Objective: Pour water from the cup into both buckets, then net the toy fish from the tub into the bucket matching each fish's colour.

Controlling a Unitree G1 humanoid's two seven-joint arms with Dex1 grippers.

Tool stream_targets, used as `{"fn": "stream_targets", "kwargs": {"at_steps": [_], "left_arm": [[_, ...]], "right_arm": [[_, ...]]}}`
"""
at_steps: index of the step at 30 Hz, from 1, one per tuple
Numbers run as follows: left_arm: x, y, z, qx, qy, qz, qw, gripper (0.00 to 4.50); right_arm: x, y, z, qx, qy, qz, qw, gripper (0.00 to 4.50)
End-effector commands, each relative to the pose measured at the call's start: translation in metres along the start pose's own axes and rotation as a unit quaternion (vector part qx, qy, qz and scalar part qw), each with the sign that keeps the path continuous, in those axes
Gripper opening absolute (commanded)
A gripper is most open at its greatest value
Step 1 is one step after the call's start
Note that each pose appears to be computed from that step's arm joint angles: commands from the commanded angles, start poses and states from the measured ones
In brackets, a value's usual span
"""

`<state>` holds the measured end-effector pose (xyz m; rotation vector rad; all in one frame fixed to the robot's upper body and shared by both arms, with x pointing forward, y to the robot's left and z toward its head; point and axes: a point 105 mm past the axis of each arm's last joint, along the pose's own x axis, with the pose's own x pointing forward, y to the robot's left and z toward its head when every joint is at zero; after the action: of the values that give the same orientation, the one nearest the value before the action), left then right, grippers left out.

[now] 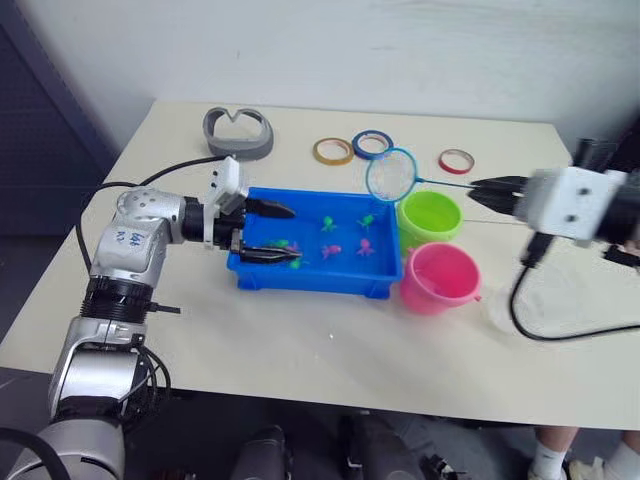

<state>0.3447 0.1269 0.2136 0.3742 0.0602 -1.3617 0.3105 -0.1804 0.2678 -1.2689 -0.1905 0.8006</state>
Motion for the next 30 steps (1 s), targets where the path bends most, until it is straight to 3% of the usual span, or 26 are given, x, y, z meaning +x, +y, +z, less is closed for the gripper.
{"fn": "stream_targets", "kwargs": {"at_steps": [1,11,23,27,30], "left_arm": [[-0.008,0.000,0.011,0.016,-0.007,0.030,0.999,4.45],[-0.023,-0.006,0.014,0.009,-0.006,0.065,0.998,4.45],[-0.021,-0.006,0.022,0.011,-0.019,0.071,0.997,4.45],[-0.019,-0.006,0.024,0.011,-0.022,0.069,0.997,4.45],[-0.018,-0.007,0.024,0.012,-0.023,0.065,0.998,4.45]], "right_arm": [[0.025,0.006,-0.021,-0.100,0.031,0.045,0.994,0.00],[0.048,0.008,-0.043,-0.231,0.034,0.090,0.968,0.00],[0.052,0.025,-0.041,-0.230,0.004,0.117,0.966,0.00],[0.051,0.029,-0.041,-0.197,0.002,0.125,0.972,0.00],[0.049,0.034,-0.039,-0.114,-0.002,0.128,0.985,0.00]]}}
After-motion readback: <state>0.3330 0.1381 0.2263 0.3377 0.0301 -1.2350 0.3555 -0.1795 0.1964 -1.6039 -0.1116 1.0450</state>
